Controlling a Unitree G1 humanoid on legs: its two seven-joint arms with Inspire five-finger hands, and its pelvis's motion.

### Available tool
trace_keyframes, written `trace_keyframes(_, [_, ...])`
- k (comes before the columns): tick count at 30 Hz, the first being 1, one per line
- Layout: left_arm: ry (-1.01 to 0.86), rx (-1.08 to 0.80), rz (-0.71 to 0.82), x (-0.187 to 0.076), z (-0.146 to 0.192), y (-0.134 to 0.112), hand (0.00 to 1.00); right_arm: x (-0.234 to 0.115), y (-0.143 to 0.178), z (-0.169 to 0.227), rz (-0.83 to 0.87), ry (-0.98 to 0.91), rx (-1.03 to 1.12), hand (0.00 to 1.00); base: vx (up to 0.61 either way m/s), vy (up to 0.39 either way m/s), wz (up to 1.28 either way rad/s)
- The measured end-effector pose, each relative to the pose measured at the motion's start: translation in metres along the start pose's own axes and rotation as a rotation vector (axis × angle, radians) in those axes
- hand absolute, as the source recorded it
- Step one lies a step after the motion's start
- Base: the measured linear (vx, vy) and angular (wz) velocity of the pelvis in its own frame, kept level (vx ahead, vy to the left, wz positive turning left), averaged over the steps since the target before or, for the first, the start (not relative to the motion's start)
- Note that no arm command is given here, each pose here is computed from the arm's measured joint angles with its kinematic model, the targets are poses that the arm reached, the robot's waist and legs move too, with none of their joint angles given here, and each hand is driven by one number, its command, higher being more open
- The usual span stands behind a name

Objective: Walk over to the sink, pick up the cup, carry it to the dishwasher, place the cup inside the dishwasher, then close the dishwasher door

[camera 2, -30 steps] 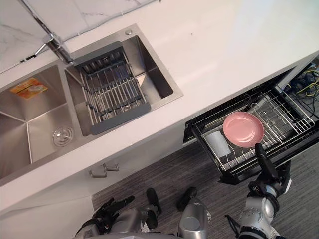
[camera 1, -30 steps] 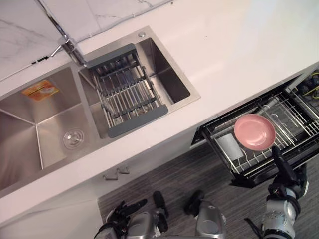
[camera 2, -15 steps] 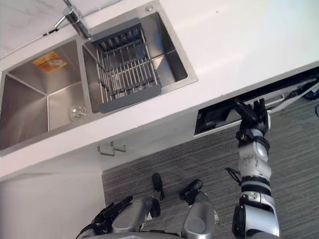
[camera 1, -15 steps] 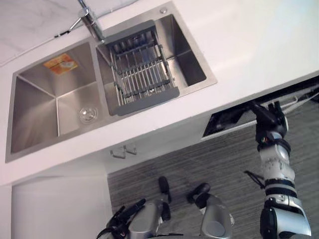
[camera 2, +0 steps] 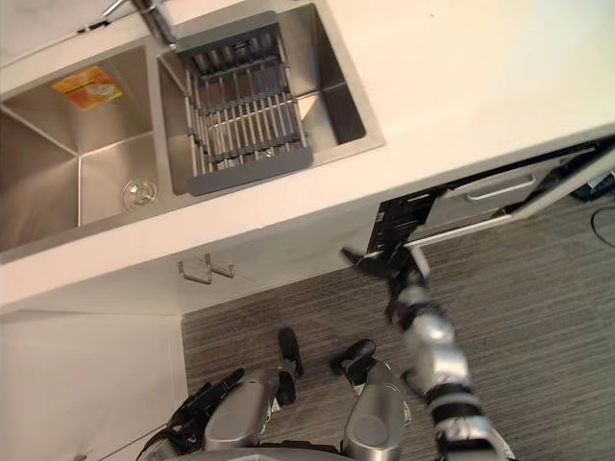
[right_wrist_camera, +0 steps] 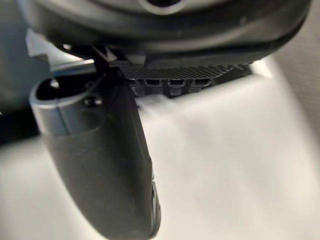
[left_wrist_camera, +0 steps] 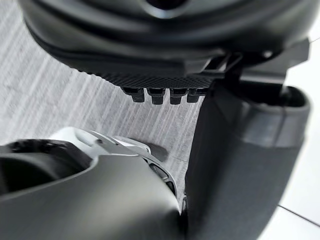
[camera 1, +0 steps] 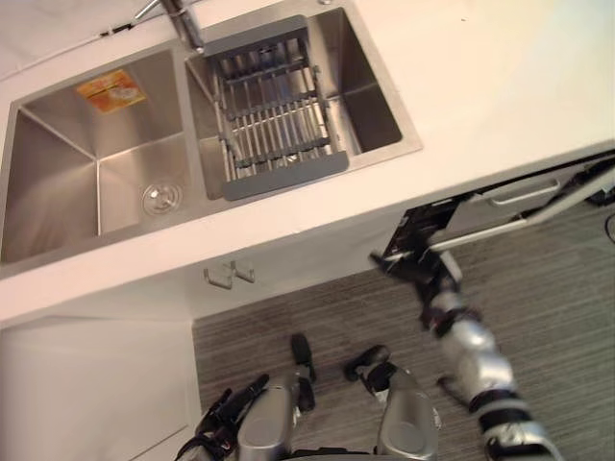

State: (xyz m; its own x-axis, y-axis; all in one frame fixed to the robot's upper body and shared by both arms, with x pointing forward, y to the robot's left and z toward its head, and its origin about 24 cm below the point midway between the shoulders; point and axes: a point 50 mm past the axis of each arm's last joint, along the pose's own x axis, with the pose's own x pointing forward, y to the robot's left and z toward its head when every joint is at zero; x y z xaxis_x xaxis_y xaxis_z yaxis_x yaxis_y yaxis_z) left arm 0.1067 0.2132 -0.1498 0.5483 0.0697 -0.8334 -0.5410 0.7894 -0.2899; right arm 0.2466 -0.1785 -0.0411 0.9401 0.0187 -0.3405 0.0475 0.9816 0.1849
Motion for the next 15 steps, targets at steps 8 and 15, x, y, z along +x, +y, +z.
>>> trace_keyframes(8, [0.035,-0.022,0.02,-0.008,-0.006,0.02,1.0,-0.069,-0.056,-0.098,-0.386,0.284,-0.006,1.0,0.11,0.021,0.25])
trace_keyframes(15, [0.127,-0.051,-0.043,-0.01,-0.002,0.028,1.0,-0.117,-0.069,-0.15,-0.581,0.505,0.204,1.0,0.19,-0.142,0.51])
